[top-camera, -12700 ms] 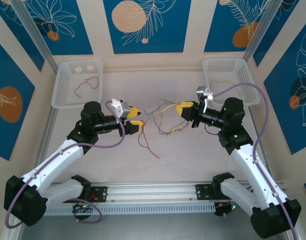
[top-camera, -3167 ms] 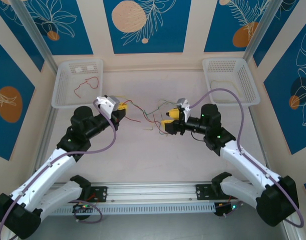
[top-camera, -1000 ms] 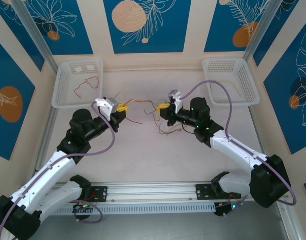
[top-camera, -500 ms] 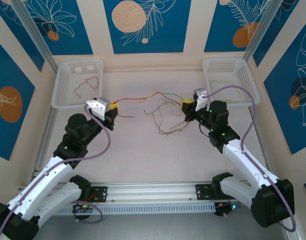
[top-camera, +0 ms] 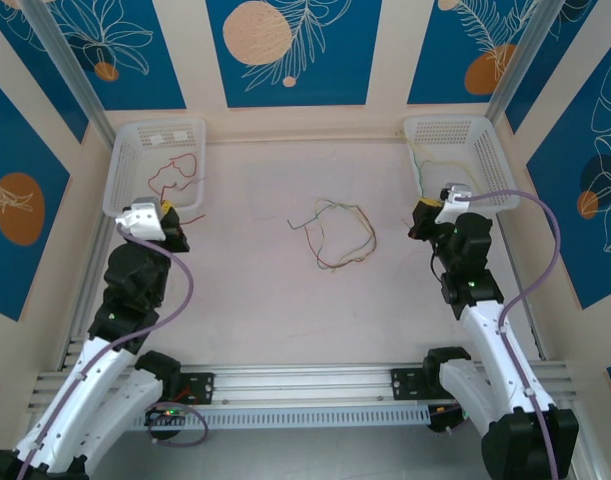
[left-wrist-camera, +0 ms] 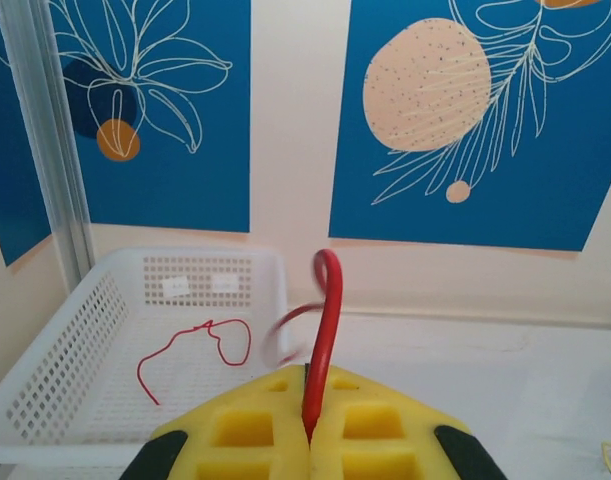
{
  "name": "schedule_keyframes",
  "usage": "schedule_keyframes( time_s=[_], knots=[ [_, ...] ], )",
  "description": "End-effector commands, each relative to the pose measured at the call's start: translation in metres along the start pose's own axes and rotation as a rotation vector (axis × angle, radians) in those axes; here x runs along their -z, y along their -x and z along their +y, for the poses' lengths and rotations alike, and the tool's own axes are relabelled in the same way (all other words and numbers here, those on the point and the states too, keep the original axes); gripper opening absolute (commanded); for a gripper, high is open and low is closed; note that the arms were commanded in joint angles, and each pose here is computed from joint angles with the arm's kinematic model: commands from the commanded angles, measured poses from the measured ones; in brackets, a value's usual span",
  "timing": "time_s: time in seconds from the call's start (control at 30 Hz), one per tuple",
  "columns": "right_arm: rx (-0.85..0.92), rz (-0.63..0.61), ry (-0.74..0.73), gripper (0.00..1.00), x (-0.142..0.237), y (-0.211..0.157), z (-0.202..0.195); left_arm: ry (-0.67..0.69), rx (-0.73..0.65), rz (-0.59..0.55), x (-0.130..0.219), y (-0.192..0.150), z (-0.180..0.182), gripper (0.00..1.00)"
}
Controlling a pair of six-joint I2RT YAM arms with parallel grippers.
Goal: Untangle the cables
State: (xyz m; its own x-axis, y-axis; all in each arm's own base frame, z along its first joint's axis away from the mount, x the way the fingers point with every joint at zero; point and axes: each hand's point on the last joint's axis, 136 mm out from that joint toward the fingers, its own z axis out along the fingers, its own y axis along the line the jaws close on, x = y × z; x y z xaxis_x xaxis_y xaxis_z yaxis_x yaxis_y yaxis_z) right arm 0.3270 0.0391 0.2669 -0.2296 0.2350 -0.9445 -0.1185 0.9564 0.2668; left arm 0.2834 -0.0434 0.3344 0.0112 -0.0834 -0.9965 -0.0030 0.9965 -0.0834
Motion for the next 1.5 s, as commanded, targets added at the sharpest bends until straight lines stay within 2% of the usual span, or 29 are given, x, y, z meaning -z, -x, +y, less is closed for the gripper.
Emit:
schedule_keyframes(
  time_s=[0.0, 0.17, 0.27, 0.43, 0.7, 0.77, 0.93, 1.2, 1.33, 1.47],
  knots=[
    [-0.019, -0.03, 0.02, 0.0, 0.007, 0.008, 0.004, -0.044, 0.008, -0.006, -0.003, 0.004, -0.008, 0.0],
    [-0.017, -0.044, 0.038, 0.0, 0.013, 0.016, 0.009, -0.131, -0.056, 0.017, -0.015, 0.012, -0.024, 0.0],
    [-0.024, -0.051, 0.061, 0.0, 0.015, 0.02, 0.014, -0.214, -0.046, 0.056, -0.03, 0.019, -0.032, 0.0],
    [-0.036, -0.06, 0.081, 0.0, 0.017, 0.023, 0.017, -0.081, -0.034, 0.09, -0.066, 0.025, -0.002, 0.0],
    [-0.036, -0.071, 0.077, 0.0, 0.029, 0.024, 0.018, 0.026, 0.069, 0.158, -0.138, 0.008, 0.061, 0.0],
    [-0.028, -0.067, 0.071, 0.0, 0.032, 0.023, 0.017, 0.022, 0.087, 0.148, -0.15, 0.013, 0.07, 0.0],
    [-0.012, -0.072, 0.051, 0.0, 0.041, 0.025, 0.015, -0.048, 0.087, 0.09, -0.153, 0.049, 0.06, 0.0],
    [-0.019, -0.076, 0.059, 0.0, 0.042, 0.026, 0.016, 0.055, 0.052, 0.043, -0.151, 0.092, 0.086, 0.0],
    [-0.022, -0.079, 0.06, 0.0, 0.043, 0.027, 0.016, 0.076, 0.061, 0.045, -0.158, 0.093, 0.1, 0.0],
    [-0.017, -0.07, 0.063, 0.0, 0.043, 0.025, 0.017, 0.085, 0.048, 0.073, -0.177, 0.075, 0.109, 0.0]
  ],
)
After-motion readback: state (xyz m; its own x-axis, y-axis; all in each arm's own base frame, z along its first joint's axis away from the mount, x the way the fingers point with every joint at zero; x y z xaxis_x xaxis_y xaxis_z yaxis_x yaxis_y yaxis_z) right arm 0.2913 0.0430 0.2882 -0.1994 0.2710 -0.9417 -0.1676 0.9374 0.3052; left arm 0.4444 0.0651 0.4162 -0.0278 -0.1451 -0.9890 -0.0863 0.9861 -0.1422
